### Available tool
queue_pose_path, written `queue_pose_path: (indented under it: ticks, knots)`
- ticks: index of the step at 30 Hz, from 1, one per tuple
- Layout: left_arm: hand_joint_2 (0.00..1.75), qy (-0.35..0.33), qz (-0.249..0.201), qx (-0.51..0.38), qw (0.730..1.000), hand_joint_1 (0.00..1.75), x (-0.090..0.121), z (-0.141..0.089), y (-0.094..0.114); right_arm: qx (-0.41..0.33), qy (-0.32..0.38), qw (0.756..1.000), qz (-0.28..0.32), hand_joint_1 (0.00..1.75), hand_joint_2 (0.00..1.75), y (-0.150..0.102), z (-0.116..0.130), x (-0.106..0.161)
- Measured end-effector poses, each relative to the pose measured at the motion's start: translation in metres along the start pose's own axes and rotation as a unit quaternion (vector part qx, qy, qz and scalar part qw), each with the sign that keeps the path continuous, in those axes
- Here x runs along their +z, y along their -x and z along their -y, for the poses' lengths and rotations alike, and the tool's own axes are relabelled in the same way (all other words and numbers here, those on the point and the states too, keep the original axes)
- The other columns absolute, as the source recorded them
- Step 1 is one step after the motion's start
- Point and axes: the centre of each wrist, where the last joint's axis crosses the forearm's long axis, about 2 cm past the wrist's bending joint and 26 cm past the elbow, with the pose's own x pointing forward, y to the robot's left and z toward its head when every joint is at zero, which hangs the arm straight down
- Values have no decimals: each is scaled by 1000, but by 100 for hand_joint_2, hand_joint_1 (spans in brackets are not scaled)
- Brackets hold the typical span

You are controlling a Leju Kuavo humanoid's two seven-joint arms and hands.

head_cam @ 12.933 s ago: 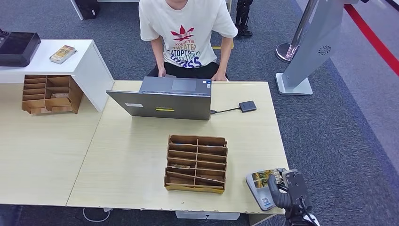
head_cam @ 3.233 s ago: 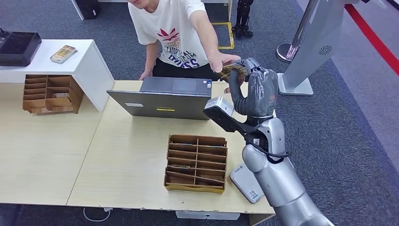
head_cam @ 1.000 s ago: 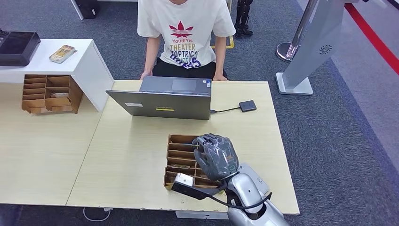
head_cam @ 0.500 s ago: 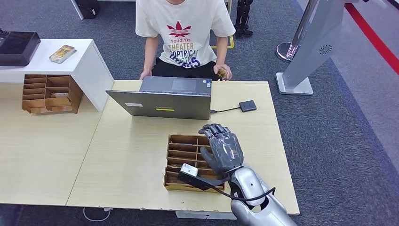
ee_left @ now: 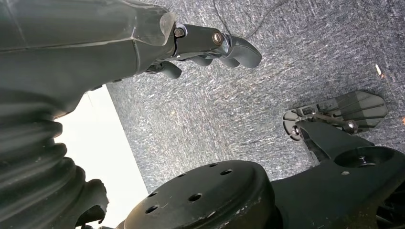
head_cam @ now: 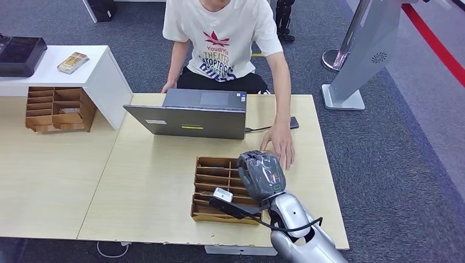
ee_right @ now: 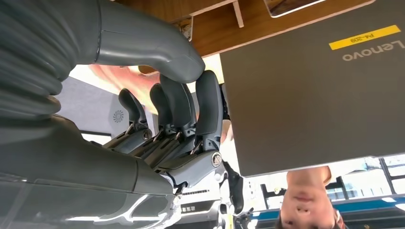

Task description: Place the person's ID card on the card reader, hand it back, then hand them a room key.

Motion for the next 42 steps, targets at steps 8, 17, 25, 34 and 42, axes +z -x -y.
queue_pose_path:
  ticks: [8, 17, 25, 34, 42]
  knots:
    - [175, 0, -1, 2, 1000, 0, 0, 0, 0, 2, -10, 1000, -10, 84, 175, 5, -1, 0]
    - [175, 0, -3, 4, 1000, 0, 0, -1, 0, 3, -11, 1000, -21, 80, 175, 9, -1, 0]
    - [175, 0, -4, 3, 1000, 0, 0, 0, 0, 6, -17, 999, -26, 85, 175, 10, -1, 0]
    - [175, 1, -4, 1, 1000, 0, 0, 1, 0, 8, -25, 999, -33, 118, 175, 13, -2, 0]
    - [175, 0, -4, 0, 1000, 0, 0, 1, -1, 9, -34, 998, -44, 120, 175, 17, -4, 0]
